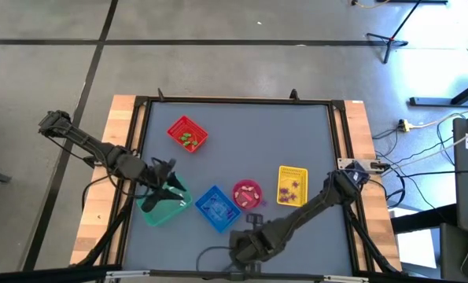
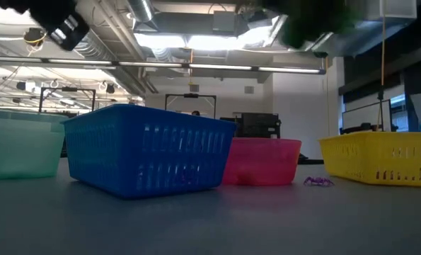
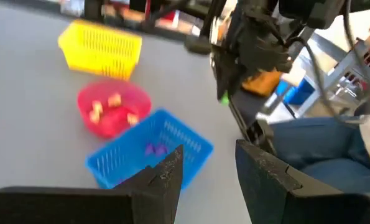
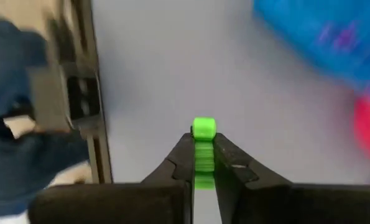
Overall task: Sort Halloween decoration
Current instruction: Put the green skeleton toy into the red bin
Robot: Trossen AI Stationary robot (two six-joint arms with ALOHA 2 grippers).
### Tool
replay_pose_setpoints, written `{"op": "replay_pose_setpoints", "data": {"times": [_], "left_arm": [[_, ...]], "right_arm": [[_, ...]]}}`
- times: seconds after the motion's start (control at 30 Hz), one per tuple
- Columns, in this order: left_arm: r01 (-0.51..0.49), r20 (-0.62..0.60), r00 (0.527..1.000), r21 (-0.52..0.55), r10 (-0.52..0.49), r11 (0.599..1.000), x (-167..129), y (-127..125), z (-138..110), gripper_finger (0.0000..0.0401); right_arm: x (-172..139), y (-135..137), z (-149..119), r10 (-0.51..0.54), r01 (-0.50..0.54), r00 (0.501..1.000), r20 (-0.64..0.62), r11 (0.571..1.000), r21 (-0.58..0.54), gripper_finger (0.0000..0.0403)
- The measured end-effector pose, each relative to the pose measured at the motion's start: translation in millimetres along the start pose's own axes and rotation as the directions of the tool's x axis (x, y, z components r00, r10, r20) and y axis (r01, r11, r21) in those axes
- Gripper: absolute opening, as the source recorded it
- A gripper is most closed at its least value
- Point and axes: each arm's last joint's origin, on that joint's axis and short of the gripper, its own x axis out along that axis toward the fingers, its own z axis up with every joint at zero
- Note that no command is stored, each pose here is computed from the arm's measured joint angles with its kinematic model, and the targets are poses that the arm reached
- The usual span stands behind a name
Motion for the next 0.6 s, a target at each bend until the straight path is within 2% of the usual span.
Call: {"op": "replay_pose_setpoints", "data": {"times": [0.27, 0.43, 0.6], "left_arm": [[0.012, 0.092, 0.995, 0.13, -0.024, 0.992, -0.5, -3.3, 8.6, 0.0131], [-0.039, 0.126, 0.992, 0.123, 0.024, 0.992, -0.7, -2.3, 10.4, 0.013], [-0.055, 0.142, 0.989, 0.113, 0.039, 0.992, -0.8, -2.1, 11.4, 0.013]], "right_arm": [[-44.1, -38.4, 57.0, -0.015, 0.029, 0.967, 0.252, 0.998, -0.055, 0.004], [-54.6, -68.5, 88.6, -0.014, 0.027, 0.92, 0.393, 0.999, -0.026, 0.0041], [-58.2, -95.7, 109.2, -0.024, 0.026, 0.882, 0.471, 1.0, 0.003, 0.0041]]}}
